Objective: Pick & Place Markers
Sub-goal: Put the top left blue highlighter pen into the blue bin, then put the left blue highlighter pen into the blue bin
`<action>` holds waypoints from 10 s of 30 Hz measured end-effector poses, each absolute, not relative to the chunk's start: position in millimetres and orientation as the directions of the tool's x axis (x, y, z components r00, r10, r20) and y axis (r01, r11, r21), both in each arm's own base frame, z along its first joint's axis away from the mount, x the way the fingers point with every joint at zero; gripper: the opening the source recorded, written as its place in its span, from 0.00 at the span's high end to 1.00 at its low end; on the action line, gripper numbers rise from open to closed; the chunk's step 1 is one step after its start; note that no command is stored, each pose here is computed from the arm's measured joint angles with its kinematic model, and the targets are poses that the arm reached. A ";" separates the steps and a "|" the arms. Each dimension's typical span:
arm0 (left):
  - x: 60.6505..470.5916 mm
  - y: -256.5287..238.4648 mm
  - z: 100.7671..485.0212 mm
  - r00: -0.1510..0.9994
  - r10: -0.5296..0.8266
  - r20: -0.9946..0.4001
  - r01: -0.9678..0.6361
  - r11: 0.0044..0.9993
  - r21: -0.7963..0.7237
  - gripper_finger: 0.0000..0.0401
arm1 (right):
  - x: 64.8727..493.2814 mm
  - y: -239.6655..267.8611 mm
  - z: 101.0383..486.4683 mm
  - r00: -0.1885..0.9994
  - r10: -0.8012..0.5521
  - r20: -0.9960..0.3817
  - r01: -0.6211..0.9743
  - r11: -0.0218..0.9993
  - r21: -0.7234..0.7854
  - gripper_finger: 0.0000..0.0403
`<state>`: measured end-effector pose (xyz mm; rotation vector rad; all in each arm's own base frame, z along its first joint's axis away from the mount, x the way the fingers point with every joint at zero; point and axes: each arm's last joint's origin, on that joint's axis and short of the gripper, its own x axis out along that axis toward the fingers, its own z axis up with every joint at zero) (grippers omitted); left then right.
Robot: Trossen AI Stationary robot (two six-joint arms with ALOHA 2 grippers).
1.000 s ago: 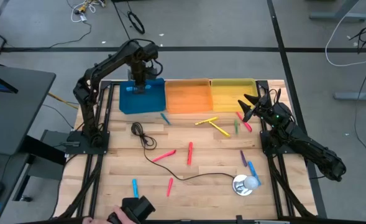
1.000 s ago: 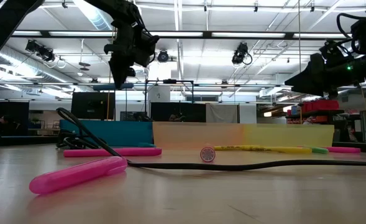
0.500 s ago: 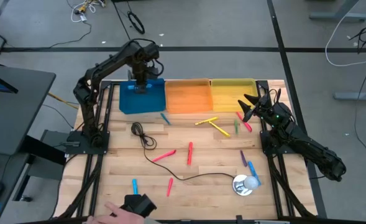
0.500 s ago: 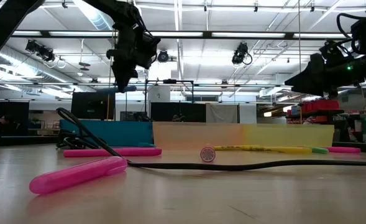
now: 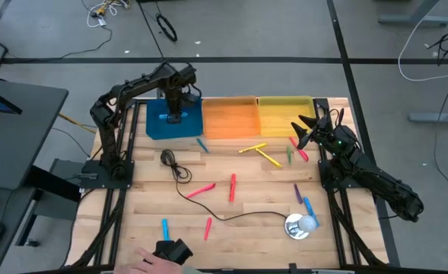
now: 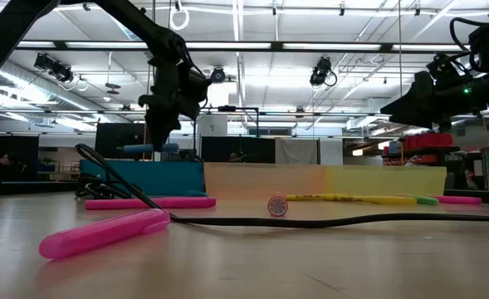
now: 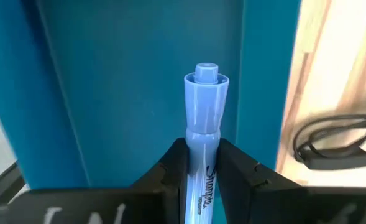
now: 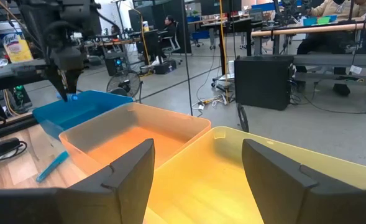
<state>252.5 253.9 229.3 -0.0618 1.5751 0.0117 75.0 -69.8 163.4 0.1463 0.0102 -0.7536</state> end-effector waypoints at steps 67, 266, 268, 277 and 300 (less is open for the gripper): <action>260.4 253.8 144.6 -0.032 -0.123 -0.992 -0.123 0.985 -0.118 0.45 | 75.0 -69.8 163.4 0.730 -0.681 -0.062 0.682 0.720 0.129 0.39; 229.6 -217.7 216.1 0.055 -0.114 -0.992 -0.993 0.093 -0.065 0.58 | 75.0 -69.7 163.4 0.730 -0.681 -0.062 0.682 0.720 0.129 0.39; 229.2 -217.4 209.5 0.062 -0.122 -0.991 -0.994 0.083 -0.072 0.58 | 75.0 -69.8 163.3 0.730 -0.681 -0.062 0.682 0.720 0.129 0.39; 225.9 -214.9 185.5 0.074 -0.156 -0.985 -0.995 0.058 -0.084 0.47 | 75.0 -69.8 163.4 0.730 -0.681 -0.062 0.683 0.719 0.128 0.39; 237.5 -223.0 143.8 0.056 -0.126 -0.990 -0.996 0.063 -0.065 0.37 | 75.0 -69.8 163.4 0.730 -0.681 -0.062 0.682 0.720 0.129 0.39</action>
